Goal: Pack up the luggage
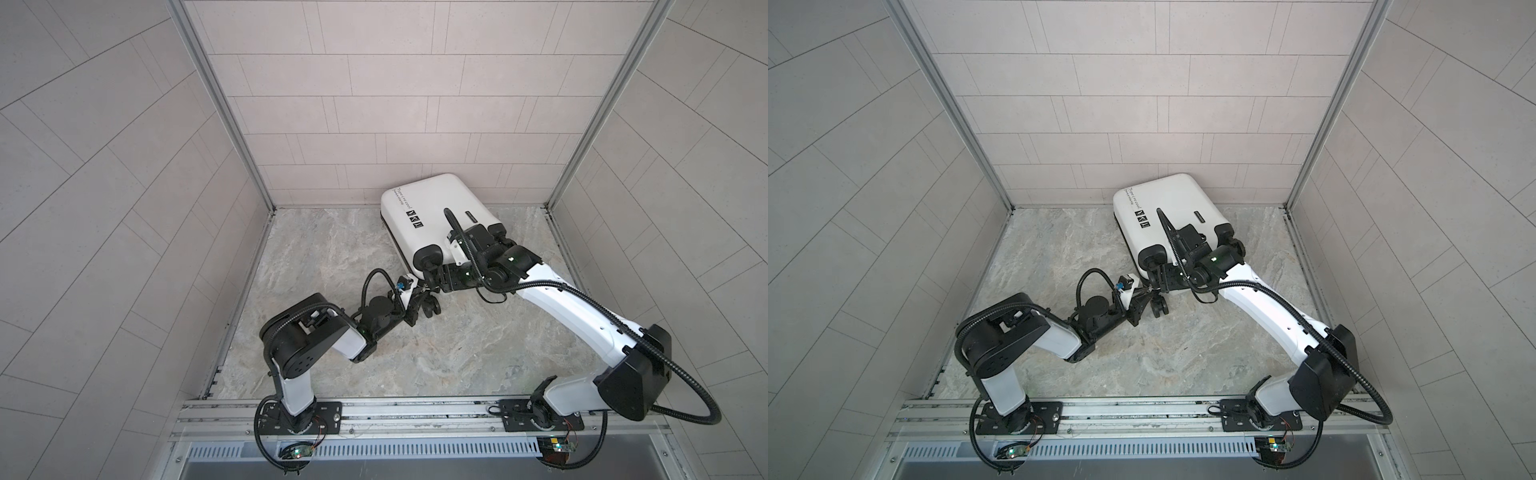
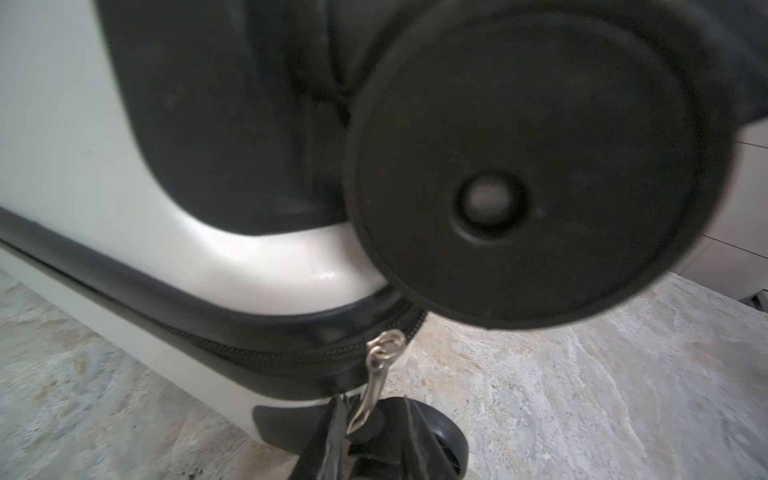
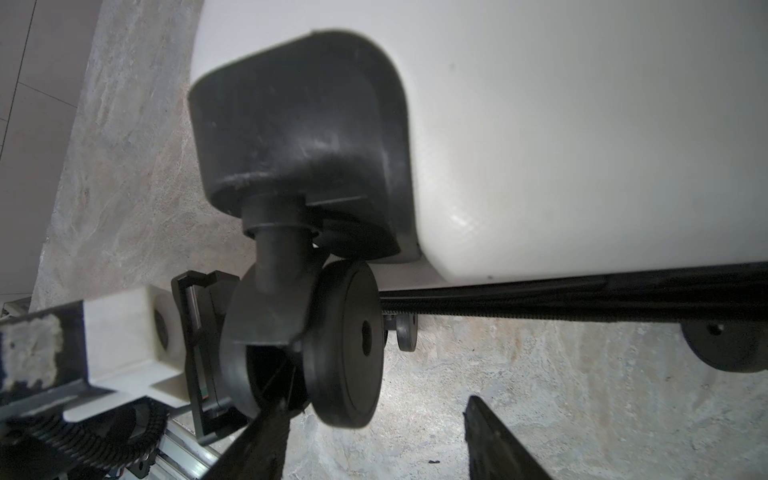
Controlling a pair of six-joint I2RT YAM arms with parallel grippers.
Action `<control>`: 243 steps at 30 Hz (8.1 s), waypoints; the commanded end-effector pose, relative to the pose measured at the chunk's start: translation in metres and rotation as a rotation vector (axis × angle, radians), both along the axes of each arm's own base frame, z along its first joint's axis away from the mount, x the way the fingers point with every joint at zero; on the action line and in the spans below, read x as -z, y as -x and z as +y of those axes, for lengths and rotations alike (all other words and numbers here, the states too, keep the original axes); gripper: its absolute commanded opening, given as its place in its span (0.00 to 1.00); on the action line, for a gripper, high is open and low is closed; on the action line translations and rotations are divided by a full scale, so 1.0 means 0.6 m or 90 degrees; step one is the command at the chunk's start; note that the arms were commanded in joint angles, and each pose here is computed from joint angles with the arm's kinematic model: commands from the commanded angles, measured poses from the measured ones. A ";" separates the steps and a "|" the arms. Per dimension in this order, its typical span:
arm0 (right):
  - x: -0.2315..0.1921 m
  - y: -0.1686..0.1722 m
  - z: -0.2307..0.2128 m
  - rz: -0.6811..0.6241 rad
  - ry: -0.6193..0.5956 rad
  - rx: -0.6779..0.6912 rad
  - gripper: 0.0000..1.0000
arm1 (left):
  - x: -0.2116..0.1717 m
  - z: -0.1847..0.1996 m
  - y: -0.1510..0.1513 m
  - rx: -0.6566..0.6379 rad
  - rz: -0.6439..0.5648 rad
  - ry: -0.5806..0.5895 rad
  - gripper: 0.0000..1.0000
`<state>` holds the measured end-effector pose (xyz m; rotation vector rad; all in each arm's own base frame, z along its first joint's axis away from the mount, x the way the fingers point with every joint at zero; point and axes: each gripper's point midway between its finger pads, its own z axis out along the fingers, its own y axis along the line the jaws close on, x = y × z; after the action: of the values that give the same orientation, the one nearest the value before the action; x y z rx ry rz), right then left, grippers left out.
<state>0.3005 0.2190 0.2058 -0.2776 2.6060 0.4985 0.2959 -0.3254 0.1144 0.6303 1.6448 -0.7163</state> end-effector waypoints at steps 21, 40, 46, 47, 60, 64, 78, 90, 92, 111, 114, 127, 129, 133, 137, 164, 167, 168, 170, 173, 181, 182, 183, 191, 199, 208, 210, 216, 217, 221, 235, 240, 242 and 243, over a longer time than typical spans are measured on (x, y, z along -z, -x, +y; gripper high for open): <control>0.009 -0.019 0.031 0.007 -0.011 -0.005 0.69 | -0.014 0.011 -0.035 -0.105 -0.010 0.031 0.39; -0.001 -0.015 0.003 0.006 -0.016 0.010 0.69 | -0.045 0.000 -0.048 -0.113 -0.027 0.059 0.08; -0.014 -0.011 0.009 0.004 -0.035 0.004 0.70 | -0.048 0.001 -0.031 -0.084 -0.029 0.057 0.00; -0.015 -0.011 0.012 0.004 -0.041 0.002 0.70 | -0.048 0.002 -0.028 -0.079 -0.029 0.056 0.00; -0.031 -0.018 0.047 -0.002 -0.061 -0.016 0.70 | -0.045 0.010 -0.006 -0.054 -0.027 0.047 0.00; -0.046 -0.023 0.038 -0.018 -0.057 0.001 0.70 | -0.039 0.011 -0.006 -0.054 -0.024 0.043 0.00; -0.074 -0.020 0.045 -0.024 -0.069 -0.017 0.72 | -0.033 0.005 -0.006 -0.048 -0.021 0.039 0.00; -0.032 -0.048 0.065 0.000 -0.030 -0.022 0.71 | -0.034 0.001 -0.006 -0.043 -0.019 0.042 0.00; -0.027 -0.054 0.067 0.002 -0.024 -0.022 0.70 | -0.035 0.002 -0.007 -0.043 -0.021 0.043 0.00; -0.038 -0.086 0.139 0.000 -0.031 -0.066 0.12 | -0.053 0.001 0.005 -0.031 -0.037 0.048 0.00; -0.048 -0.092 0.168 -0.003 -0.046 -0.075 0.09 | -0.062 0.001 0.012 -0.030 -0.048 0.048 0.00; -0.060 -0.132 0.259 0.016 -0.126 -0.081 0.00 | -0.080 -0.006 0.036 -0.022 -0.082 0.038 0.00; -0.060 -0.134 0.271 0.021 -0.134 -0.084 0.00 | -0.081 -0.010 0.036 -0.020 -0.083 0.038 0.00; -0.065 -0.133 0.295 0.022 -0.149 -0.091 0.00 | -0.080 -0.026 0.038 -0.008 -0.085 0.038 0.00; -0.072 -0.133 0.310 0.021 -0.158 -0.094 0.00 | -0.081 -0.043 0.038 0.003 -0.085 0.042 0.00; -0.086 -0.123 0.337 0.014 -0.171 -0.103 0.00 | -0.089 -0.215 0.063 0.092 -0.092 0.090 0.00; -0.089 -0.122 0.329 0.009 -0.160 -0.101 0.02 | -0.090 -0.215 0.063 0.088 -0.093 0.090 0.00; -0.092 -0.121 0.325 0.005 -0.154 -0.100 0.07 | -0.088 -0.212 0.063 0.083 -0.091 0.087 0.00; -0.097 -0.117 0.316 -0.003 -0.141 -0.101 0.23 | -0.083 -0.198 0.061 0.066 -0.089 0.080 0.04; -0.106 -0.114 0.299 -0.016 -0.121 -0.102 0.44 | -0.074 -0.172 0.059 0.033 -0.082 0.068 0.33; -0.134 -0.103 0.253 -0.045 -0.085 -0.094 0.65 | -0.075 -0.119 0.068 -0.013 -0.086 0.046 0.59; -0.140 -0.103 0.246 -0.049 -0.085 -0.090 0.65 | -0.075 -0.115 0.072 -0.015 -0.086 0.044 0.59; -0.145 -0.103 0.237 -0.053 -0.083 -0.086 0.66 | -0.074 -0.109 0.075 -0.020 -0.087 0.040 0.60; -0.186 -0.109 0.165 -0.089 -0.086 -0.049 0.68 | -0.101 -0.049 0.081 -0.083 -0.100 0.011 0.69; -0.212 -0.109 0.111 -0.123 -0.074 -0.030 0.68 | -0.162 0.001 0.064 -0.168 -0.094 -0.067 1.00; -0.215 -0.106 0.021 -0.153 -0.047 0.038 0.69 | -0.224 0.090 0.047 -0.322 -0.109 -0.066 1.00; -0.205 -0.101 -0.009 -0.159 -0.034 0.058 0.68 | -0.231 0.115 0.049 -0.353 -0.101 -0.046 1.00; -0.157 -0.079 -0.105 -0.157 -0.023 0.128 0.68 | -0.257 0.177 0.051 -0.424 -0.058 -0.104 1.00; -0.148 -0.073 -0.116 -0.153 -0.027 0.138 0.68 | -0.261 0.185 0.052 -0.430 -0.058 -0.114 1.00; -0.115 -0.052 -0.142 -0.168 -0.020 0.140 0.68 | -0.279 0.228 0.059 -0.463 -0.051 -0.123 1.00; -0.042 -0.014 -0.125 -0.100 -0.034 0.085 0.68 | -0.297 0.322 0.056 -0.504 0.111 -0.114 1.00; -0.004 -0.004 -0.113 -0.067 -0.036 0.065 0.68 | -0.279 0.291 0.057 -0.454 0.156 -0.105 1.00; 0.004 0.000 -0.111 -0.067 -0.037 0.060 0.68 | -0.264 0.279 0.052 -0.452 0.172 -0.116 1.00; 0.005 0.001 -0.110 -0.069 -0.036 0.056 0.68 | -0.257 0.275 0.048 -0.453 0.178 -0.123 1.00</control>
<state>0.3003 0.1465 0.2006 -0.1212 2.5091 0.4854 0.2666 -0.1552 0.2800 0.0579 1.9778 -0.1084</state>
